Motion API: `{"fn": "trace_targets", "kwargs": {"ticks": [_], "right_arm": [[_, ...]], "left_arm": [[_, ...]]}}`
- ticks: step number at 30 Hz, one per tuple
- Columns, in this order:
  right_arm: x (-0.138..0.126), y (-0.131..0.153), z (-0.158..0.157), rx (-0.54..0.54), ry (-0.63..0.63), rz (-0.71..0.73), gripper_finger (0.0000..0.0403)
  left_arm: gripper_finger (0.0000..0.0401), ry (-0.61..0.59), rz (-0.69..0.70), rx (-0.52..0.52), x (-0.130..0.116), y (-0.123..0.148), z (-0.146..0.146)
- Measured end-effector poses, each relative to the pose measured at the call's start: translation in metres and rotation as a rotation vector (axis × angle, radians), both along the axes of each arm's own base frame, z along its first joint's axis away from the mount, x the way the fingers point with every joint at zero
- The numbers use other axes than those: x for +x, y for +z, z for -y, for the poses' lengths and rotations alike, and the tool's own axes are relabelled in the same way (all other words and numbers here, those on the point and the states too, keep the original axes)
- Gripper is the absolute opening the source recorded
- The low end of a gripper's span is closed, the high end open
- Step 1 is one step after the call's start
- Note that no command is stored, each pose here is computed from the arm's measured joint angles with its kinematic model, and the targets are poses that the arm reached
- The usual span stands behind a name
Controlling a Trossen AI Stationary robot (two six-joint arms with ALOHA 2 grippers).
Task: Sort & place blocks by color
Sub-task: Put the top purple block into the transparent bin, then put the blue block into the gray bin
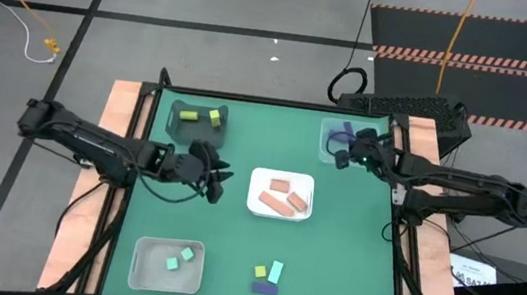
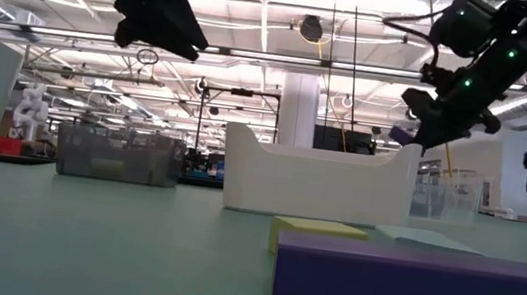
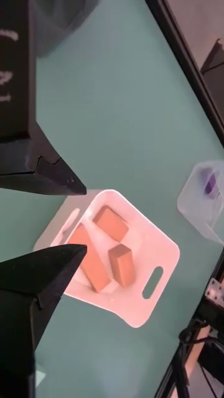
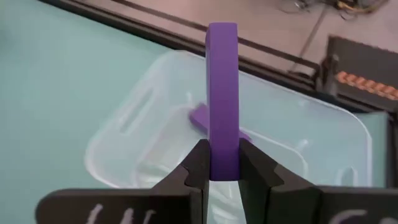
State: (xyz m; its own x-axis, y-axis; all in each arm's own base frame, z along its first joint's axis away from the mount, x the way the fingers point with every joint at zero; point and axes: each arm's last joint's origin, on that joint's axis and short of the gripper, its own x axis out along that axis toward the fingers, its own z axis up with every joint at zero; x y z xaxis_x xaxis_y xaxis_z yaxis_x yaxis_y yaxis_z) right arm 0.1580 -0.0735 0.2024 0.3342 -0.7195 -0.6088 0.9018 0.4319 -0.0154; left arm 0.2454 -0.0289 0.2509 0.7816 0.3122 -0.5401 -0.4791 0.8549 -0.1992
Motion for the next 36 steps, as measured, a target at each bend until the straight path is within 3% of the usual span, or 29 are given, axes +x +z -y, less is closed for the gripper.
{"fn": "trace_targets", "kwargs": {"ticks": [9, 22, 25, 31, 36], "right_arm": [[-0.002, -0.006, 0.011, 0.019, -0.065, -0.039, 0.0058], [-0.002, -0.007, 0.017, 0.02, -0.086, -0.03, 0.0179], [0.001, -0.002, 0.016, 0.041, -0.035, 0.054, 0.0199], [0.013, 0.02, 0.013, 0.139, 0.127, 0.406, 0.0204], [0.02, 0.028, 0.011, 0.216, 0.28, 0.539, 0.02]], "left_arm": [[0.0141, 0.001, -0.015, 0.001, 0.004, -0.005, 0.001], [0.0141, 0.0, -0.018, 0.003, 0.004, -0.005, 0.001], [0.0141, 0.001, -0.021, 0.002, 0.004, -0.006, 0.001], [0.0141, 0.0, -0.02, -0.003, 0.004, -0.006, 0.001], [0.0141, 0.006, -0.016, -0.014, 0.004, -0.006, 0.001]]}}
